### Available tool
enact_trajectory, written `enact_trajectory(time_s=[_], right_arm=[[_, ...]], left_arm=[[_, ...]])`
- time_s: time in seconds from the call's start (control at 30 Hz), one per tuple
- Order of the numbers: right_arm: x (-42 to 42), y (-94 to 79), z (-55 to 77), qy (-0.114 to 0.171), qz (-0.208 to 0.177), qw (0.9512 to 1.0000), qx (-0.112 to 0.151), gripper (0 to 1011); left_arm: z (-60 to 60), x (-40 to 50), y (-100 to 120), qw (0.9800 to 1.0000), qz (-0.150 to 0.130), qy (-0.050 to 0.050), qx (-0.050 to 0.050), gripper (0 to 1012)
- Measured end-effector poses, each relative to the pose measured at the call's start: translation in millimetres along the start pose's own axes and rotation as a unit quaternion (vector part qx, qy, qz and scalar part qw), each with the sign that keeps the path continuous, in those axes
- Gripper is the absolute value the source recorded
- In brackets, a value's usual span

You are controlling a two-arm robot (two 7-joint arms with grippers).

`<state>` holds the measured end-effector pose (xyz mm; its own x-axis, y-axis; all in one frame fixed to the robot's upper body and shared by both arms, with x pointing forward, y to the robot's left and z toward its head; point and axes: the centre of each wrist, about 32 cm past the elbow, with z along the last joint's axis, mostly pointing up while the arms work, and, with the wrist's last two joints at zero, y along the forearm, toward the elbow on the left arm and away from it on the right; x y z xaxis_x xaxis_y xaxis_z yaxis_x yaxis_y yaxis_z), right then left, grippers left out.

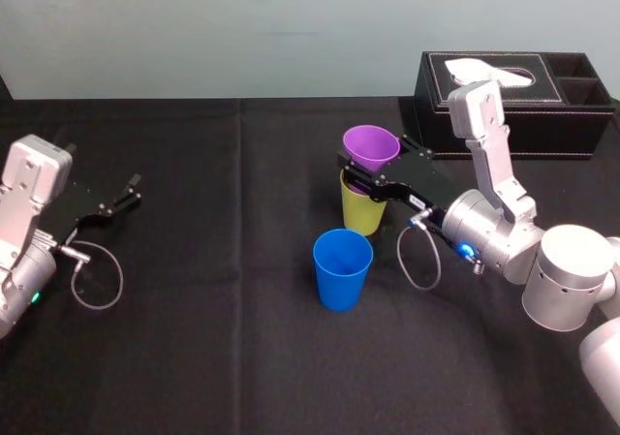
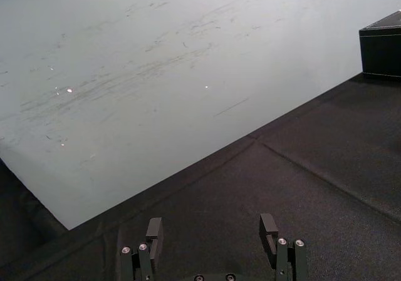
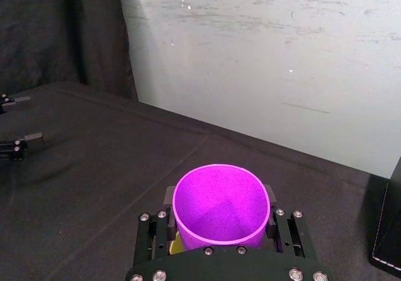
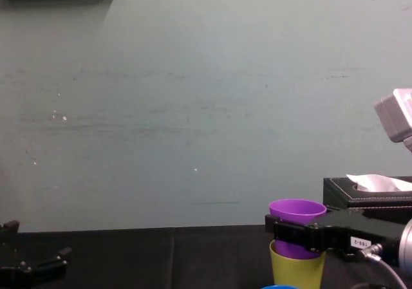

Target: Stack the three plastic cups sequentially using one hand.

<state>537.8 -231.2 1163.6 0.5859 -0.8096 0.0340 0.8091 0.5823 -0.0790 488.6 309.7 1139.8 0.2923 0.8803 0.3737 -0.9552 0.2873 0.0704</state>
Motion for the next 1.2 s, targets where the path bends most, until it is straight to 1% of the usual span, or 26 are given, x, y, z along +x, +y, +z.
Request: enact_trajectory(time_s=[0.6,1.0,1.13,1.2], right_arm=[[-1.8,1.1,-8.2,-0.005,0.007,0.9999,-0.01,757],[-1.9,1.0,-8.8,-0.009,0.007,0.9999,-0.01,758],[-1.9,1.0,-8.7,-0.009,0.007,0.9999,-0.01,829],[-1.9,0.9,-8.7,-0.008,0.007,0.9999,-0.01,895]], left_arm=[[0.0,0.0,0.0,1.0,0.0,0.0,0.0,1011],[0.0,0.0,0.0,1.0,0.0,0.0,0.0,1011],[0.0,0.0,0.0,1.0,0.0,0.0,0.0,1011],[0.0,0.0,0.0,1.0,0.0,0.0,0.0,1011]])
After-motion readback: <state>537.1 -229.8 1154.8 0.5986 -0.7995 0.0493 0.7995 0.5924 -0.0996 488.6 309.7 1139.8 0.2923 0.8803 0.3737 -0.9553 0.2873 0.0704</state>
